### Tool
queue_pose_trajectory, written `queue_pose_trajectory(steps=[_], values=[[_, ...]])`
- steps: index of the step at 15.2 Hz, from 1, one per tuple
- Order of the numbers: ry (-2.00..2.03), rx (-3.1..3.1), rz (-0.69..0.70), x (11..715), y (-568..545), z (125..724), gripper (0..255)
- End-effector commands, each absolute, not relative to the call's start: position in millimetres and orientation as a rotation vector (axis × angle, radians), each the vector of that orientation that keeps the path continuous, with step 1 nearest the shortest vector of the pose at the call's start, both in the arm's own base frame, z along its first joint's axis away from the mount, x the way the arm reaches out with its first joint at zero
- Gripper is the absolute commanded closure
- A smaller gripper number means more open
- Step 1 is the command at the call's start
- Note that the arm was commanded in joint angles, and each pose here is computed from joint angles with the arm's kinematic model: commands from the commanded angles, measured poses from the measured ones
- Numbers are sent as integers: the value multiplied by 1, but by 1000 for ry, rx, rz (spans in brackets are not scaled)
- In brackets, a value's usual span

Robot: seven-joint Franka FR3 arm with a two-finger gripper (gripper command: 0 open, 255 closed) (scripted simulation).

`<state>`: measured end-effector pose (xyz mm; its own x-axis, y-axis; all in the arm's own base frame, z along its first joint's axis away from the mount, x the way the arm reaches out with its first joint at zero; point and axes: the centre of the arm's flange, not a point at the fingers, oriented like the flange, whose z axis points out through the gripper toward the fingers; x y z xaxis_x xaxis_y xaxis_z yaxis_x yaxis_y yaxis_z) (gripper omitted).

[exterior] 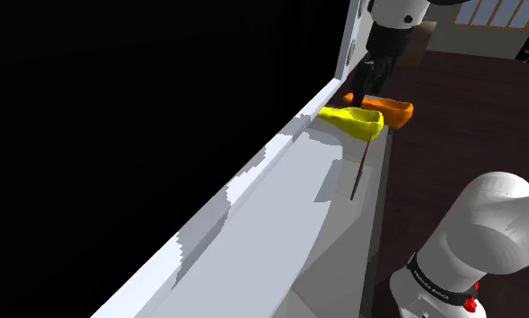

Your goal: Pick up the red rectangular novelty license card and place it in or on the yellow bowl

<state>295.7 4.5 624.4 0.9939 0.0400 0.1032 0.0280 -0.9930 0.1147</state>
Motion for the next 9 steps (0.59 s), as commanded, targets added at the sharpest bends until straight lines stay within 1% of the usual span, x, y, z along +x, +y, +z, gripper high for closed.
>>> queue_pose_trajectory(steps=[1,5,8,9], values=[[52,3024,160,296,5,624,0],[-922,2953,74,293,-25,580,0],[-1623,2697,1,279,-39,545,0],[-1799,2601,-19,275,-42,536,0]])
